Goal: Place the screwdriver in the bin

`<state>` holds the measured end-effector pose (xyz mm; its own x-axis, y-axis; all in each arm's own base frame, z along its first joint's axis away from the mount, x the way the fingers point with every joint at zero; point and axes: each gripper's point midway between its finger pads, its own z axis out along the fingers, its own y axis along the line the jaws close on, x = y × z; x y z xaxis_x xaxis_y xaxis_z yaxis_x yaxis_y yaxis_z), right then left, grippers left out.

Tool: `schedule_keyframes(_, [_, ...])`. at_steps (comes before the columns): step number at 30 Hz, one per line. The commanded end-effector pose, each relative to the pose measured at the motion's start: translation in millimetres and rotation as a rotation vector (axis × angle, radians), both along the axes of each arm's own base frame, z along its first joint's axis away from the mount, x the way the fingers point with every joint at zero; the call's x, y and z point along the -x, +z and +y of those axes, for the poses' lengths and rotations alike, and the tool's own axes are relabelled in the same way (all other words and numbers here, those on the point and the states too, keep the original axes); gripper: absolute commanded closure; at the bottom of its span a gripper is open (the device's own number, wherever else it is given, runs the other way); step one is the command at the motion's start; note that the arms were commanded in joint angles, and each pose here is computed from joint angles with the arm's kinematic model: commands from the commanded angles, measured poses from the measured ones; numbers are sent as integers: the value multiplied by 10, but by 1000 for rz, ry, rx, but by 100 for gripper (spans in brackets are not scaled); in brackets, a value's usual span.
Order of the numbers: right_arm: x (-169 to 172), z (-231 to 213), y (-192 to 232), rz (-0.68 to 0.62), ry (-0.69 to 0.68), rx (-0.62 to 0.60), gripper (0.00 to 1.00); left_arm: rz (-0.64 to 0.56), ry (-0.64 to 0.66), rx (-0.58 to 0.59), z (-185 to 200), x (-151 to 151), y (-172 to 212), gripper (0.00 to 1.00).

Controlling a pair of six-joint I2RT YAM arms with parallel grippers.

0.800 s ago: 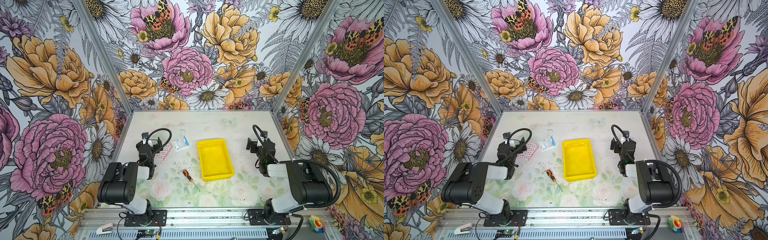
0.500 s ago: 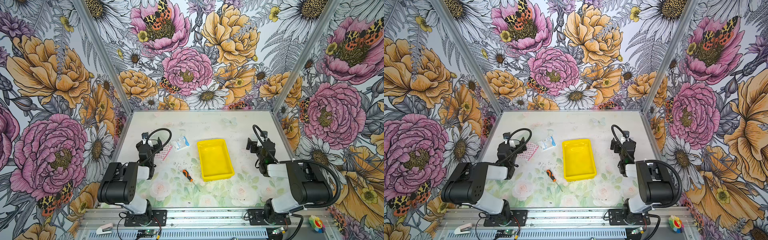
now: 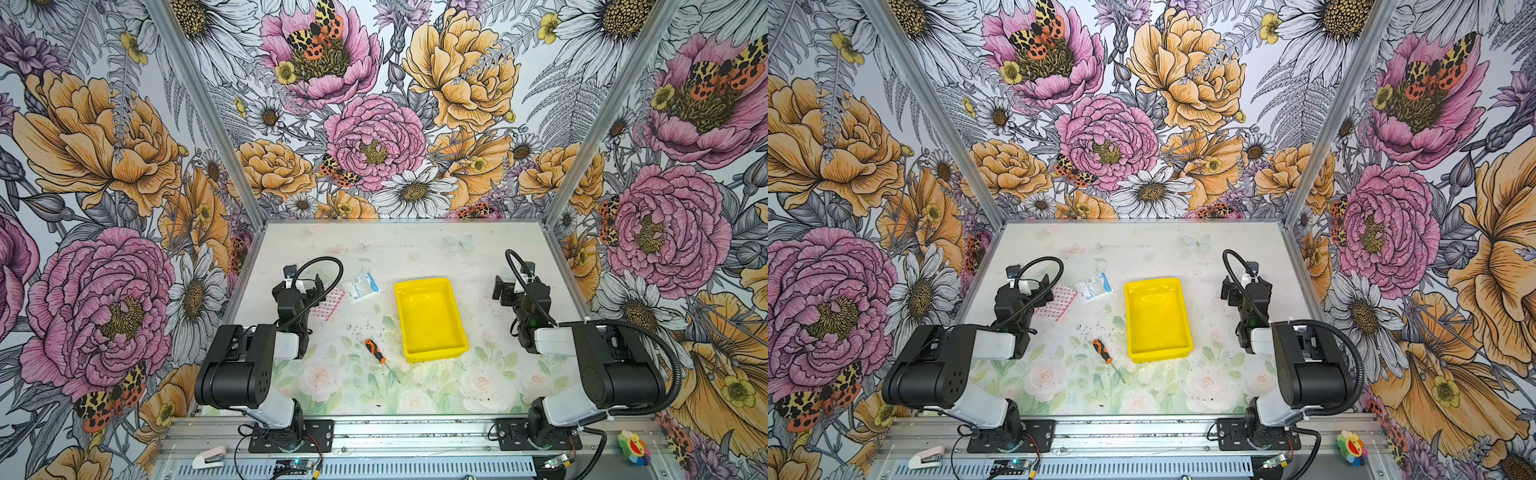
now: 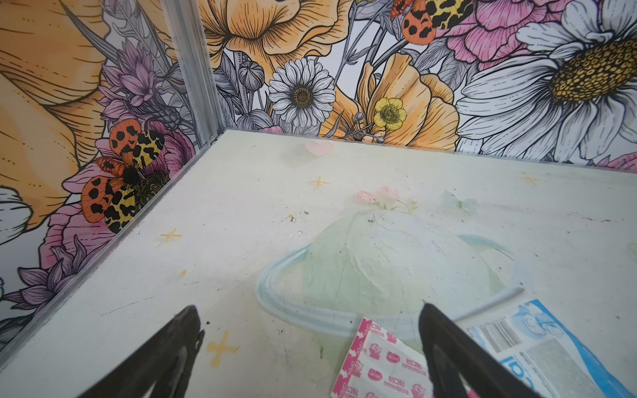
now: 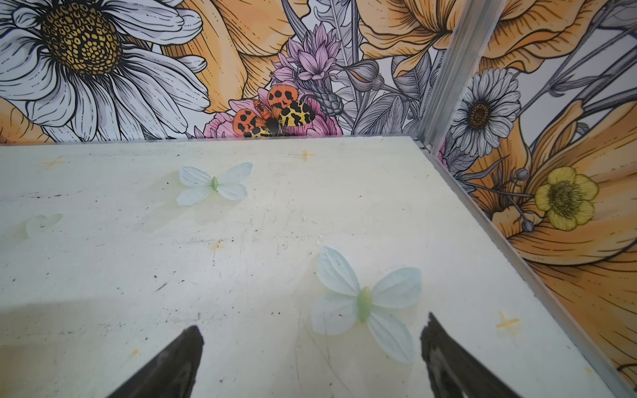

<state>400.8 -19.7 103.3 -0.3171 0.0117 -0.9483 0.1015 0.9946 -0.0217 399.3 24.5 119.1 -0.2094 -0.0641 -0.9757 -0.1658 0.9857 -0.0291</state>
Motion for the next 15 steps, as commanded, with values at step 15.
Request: schedule_keyframes(15, [-26, -14, 85, -37, 8, 6, 1, -31, -22, -9, -23, -55, 97, 1])
